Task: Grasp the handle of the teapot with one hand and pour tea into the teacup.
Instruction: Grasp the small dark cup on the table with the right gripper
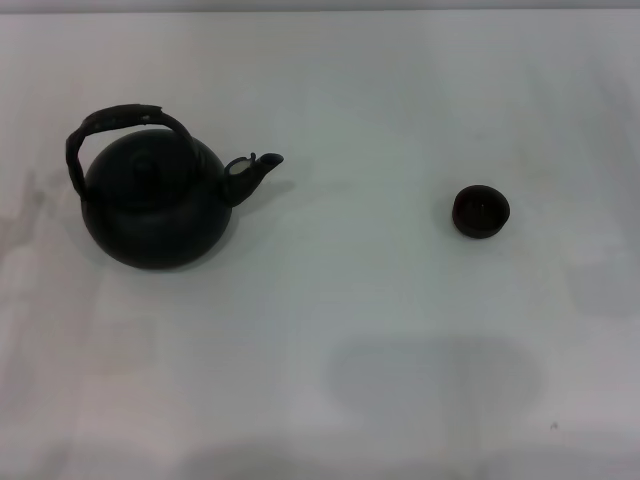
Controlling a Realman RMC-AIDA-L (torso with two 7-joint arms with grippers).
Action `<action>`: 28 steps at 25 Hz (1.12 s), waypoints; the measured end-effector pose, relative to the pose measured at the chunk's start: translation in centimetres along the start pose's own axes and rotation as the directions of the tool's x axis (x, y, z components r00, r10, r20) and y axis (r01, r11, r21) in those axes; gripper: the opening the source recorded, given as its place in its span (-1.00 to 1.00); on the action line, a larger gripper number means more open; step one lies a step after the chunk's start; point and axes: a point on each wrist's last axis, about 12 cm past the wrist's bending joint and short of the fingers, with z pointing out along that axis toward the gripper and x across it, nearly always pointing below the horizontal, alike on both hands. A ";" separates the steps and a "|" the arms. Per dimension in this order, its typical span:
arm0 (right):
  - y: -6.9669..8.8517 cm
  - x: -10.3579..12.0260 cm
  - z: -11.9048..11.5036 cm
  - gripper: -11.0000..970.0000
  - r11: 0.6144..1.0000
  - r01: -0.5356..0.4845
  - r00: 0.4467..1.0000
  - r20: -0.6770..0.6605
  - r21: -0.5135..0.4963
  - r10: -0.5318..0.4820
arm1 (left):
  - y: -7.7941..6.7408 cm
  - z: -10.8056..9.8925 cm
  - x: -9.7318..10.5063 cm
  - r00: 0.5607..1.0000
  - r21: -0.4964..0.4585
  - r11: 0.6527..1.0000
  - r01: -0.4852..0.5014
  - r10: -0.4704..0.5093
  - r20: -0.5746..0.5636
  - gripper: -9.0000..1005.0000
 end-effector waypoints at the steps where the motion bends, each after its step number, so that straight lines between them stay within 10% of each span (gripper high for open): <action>1: 0.0 0.0 0.0 0.76 1.000 0.000 1.000 0.000 0.000 0.000 | 0.0 0.0 0.0 1.000 0.000 1.000 0.000 0.000 0.000 0.54; 20: 0.0 -0.3 0.4 0.76 1.000 0.011 1.000 0.002 -0.025 -0.011 | -0.3 -0.1 0.2 1.000 0.003 1.000 0.010 -0.010 -0.009 0.54; 28: -0.4 -2.6 1.5 0.76 0.959 0.073 0.994 -0.055 -0.275 -0.091 | -0.3 -0.2 0.3 1.000 0.004 1.000 0.010 -0.010 -0.011 0.54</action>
